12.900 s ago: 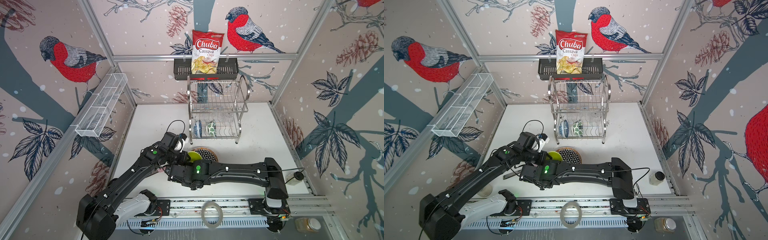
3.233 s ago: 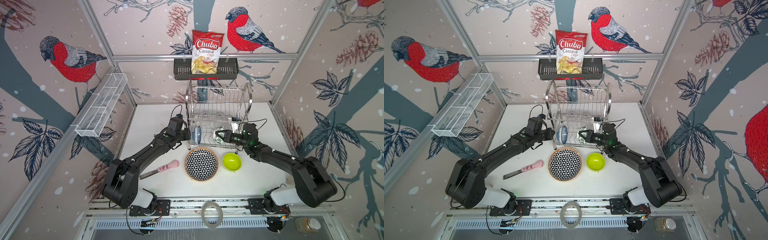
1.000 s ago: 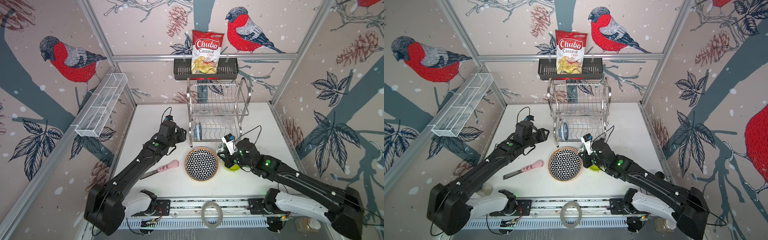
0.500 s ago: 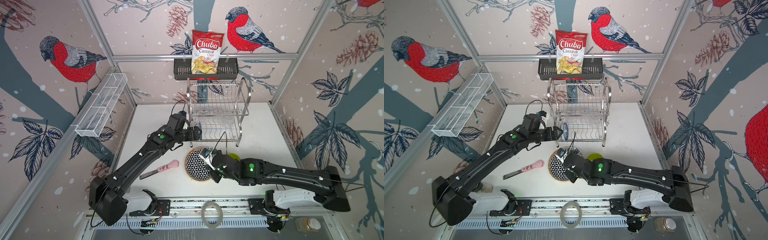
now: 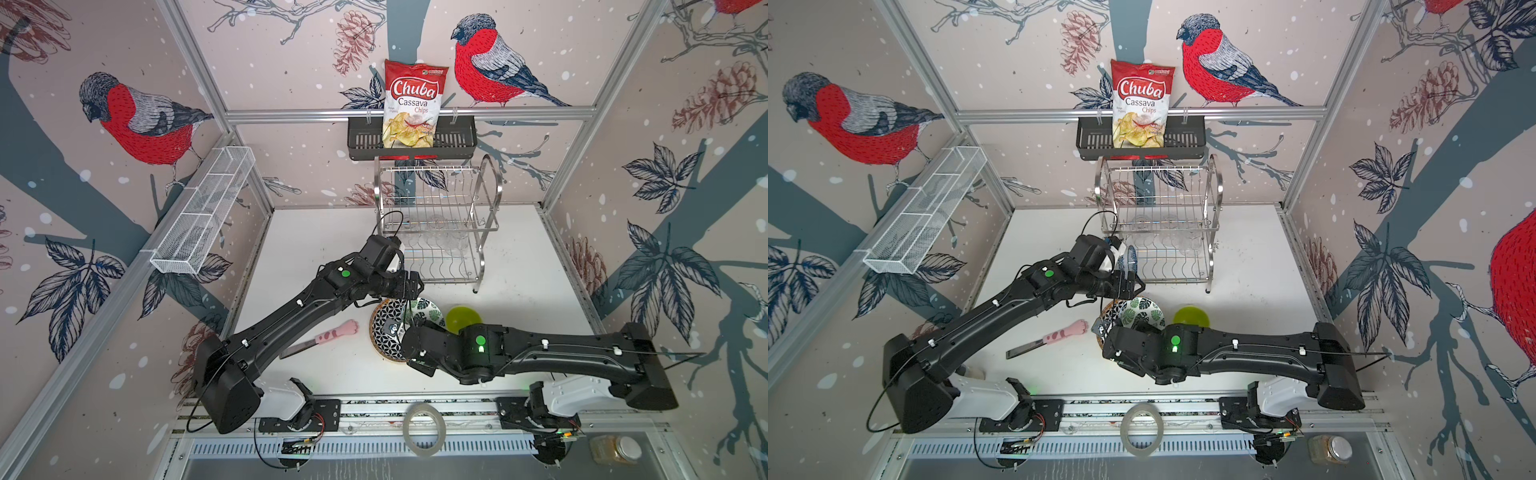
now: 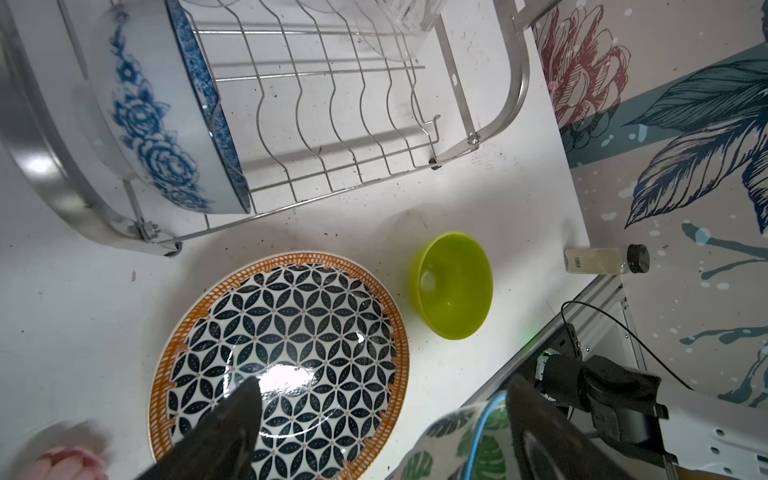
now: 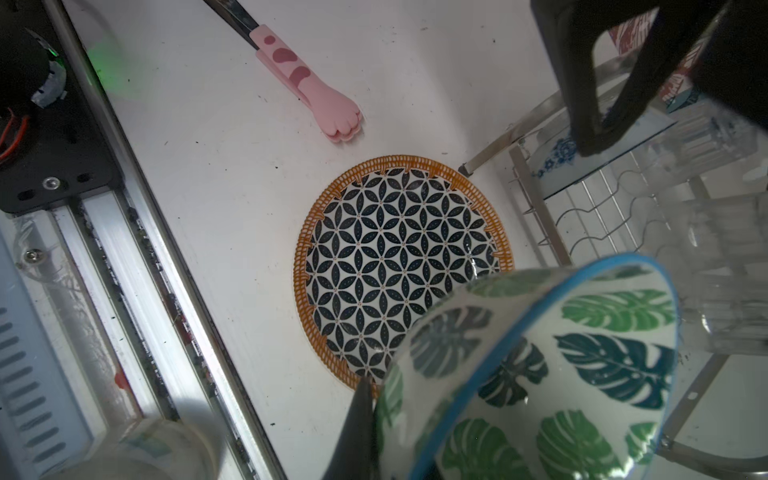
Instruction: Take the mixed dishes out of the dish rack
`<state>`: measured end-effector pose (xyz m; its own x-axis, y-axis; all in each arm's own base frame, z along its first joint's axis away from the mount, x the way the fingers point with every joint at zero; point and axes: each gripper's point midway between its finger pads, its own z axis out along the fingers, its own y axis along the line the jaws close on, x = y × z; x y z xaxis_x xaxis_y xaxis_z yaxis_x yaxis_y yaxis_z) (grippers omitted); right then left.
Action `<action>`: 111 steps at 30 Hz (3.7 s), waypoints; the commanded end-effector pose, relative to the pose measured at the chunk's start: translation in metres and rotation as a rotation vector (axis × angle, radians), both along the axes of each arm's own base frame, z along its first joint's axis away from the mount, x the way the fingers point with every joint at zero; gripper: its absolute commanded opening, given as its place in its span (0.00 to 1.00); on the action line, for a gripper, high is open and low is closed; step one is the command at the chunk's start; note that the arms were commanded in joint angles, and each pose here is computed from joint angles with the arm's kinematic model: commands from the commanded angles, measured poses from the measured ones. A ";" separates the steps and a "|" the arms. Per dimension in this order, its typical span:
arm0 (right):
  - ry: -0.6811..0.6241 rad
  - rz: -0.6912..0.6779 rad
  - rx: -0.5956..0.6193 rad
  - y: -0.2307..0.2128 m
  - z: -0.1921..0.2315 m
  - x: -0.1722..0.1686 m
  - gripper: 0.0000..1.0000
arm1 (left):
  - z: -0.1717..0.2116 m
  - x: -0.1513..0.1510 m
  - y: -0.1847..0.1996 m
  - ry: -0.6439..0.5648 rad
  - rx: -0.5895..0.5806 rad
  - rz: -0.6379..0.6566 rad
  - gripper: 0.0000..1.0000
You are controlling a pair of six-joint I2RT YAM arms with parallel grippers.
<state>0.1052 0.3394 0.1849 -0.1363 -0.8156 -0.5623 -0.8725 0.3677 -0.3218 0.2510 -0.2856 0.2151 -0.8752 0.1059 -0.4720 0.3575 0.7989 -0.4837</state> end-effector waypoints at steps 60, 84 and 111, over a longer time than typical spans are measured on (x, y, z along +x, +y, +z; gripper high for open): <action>-0.211 -0.217 0.131 -0.014 0.035 0.063 0.45 | -0.011 -0.021 -0.029 0.054 -0.048 -0.113 0.00; 0.143 -0.521 0.639 -0.103 0.082 0.111 0.63 | -0.017 -0.006 -0.020 0.003 0.026 -0.054 0.00; 0.523 -0.470 0.537 -0.052 0.019 0.113 0.19 | -0.013 0.000 -0.012 -0.040 0.069 -0.038 0.00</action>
<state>0.2230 0.2732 0.1947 -0.7324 -0.2642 -0.6275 -0.5597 0.7585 0.3339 0.2455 -0.2890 0.1912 -0.8650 0.1879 -0.4654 0.3898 0.8355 -0.3873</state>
